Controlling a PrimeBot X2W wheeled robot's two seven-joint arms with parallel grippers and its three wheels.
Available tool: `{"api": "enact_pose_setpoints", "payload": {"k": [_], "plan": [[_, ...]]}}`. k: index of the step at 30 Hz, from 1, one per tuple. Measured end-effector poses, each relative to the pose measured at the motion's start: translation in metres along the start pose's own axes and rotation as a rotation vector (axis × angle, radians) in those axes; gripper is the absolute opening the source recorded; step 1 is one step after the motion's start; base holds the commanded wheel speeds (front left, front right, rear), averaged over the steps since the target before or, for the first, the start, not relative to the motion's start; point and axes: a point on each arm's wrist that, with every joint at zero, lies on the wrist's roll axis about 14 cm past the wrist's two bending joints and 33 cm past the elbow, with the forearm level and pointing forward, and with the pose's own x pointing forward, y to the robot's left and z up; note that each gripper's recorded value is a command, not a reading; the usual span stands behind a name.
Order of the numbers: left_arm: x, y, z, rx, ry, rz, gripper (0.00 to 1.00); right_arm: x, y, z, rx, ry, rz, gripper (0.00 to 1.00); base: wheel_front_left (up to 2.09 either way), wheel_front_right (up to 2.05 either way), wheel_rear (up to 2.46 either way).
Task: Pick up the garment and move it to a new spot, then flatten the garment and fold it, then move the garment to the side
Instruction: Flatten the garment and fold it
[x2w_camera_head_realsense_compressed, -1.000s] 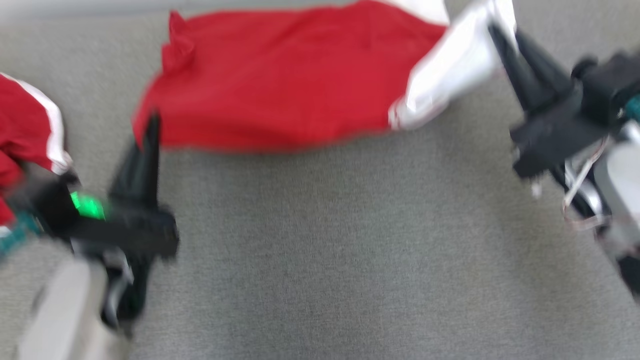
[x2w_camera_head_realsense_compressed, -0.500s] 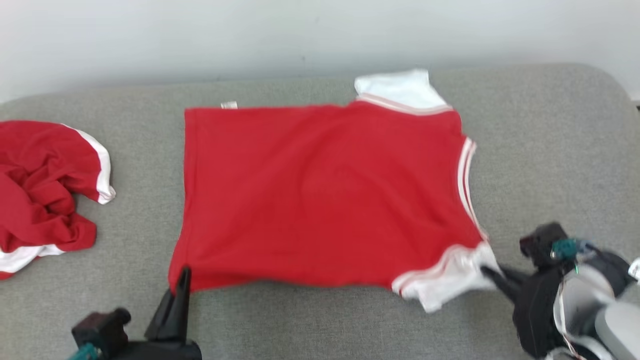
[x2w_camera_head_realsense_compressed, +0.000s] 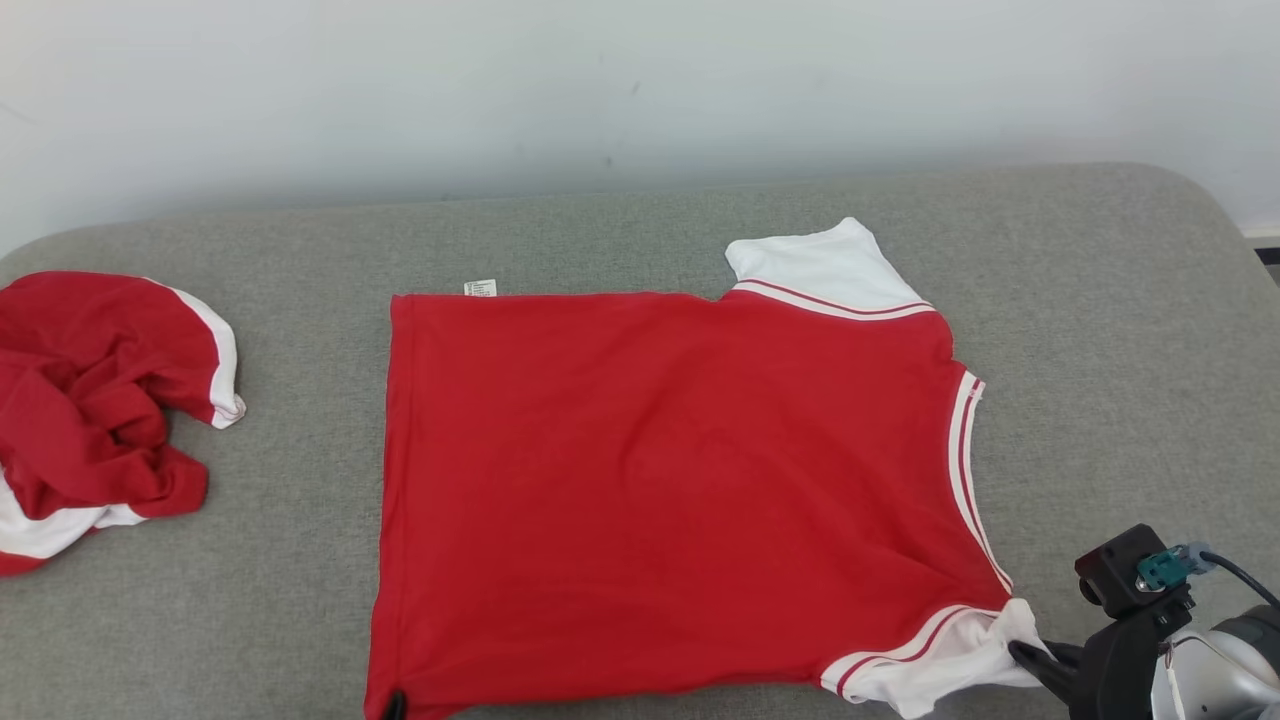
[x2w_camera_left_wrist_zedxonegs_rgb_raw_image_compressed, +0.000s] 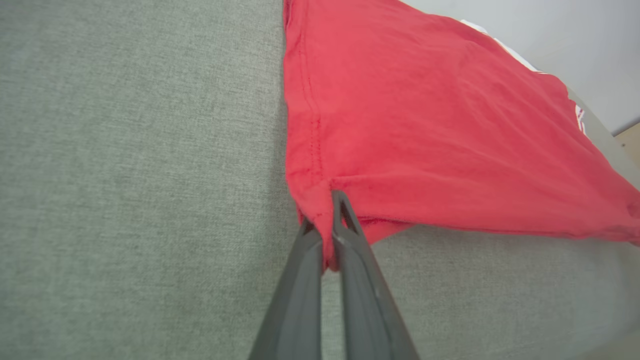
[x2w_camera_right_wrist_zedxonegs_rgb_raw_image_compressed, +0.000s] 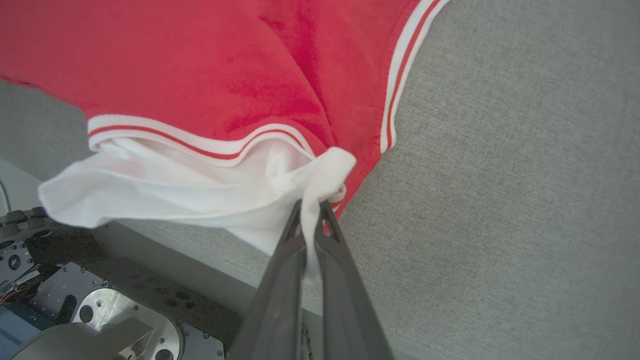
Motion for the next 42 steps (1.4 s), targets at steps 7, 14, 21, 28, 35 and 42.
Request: {"api": "enact_pose_setpoints", "payload": {"k": [7, 14, 21, 28, 35, 42], "plan": [[0.001, -0.003, 0.014, -0.02, -0.031, -0.002, 0.0, 0.0, 0.002, 0.038, -0.063, -0.164, -0.027, 0.0, 0.0, 0.0, 0.0], [0.029, -0.011, 0.048, -0.024, -0.099, -0.021, 0.0, 0.009, -0.013, 0.089, -0.113, -0.327, -0.07, 0.0, 0.0, 0.0, 0.0], [0.066, -0.013, 0.065, 0.003, -0.104, -0.026, 0.0, 0.026, -0.034, 0.13, -0.123, -0.436, -0.115, 0.0, 0.0, 0.0, 0.0], [0.095, -0.009, 0.064, 0.031, -0.087, -0.007, 0.0, 0.052, -0.049, 0.147, -0.13, -0.48, -0.154, 0.0, 0.0, 0.0, 0.0], [0.115, -0.003, 0.066, 0.052, -0.099, -0.001, 0.0, 0.077, -0.05, 0.15, -0.129, -0.467, -0.148, 0.0, 0.0, 0.0, 0.0], [0.124, 0.007, 0.06, 0.055, -0.088, 0.024, 0.0, 0.087, -0.058, 0.158, -0.1, -0.488, -0.159, 0.0, 0.0, 0.0, 0.0]]}}
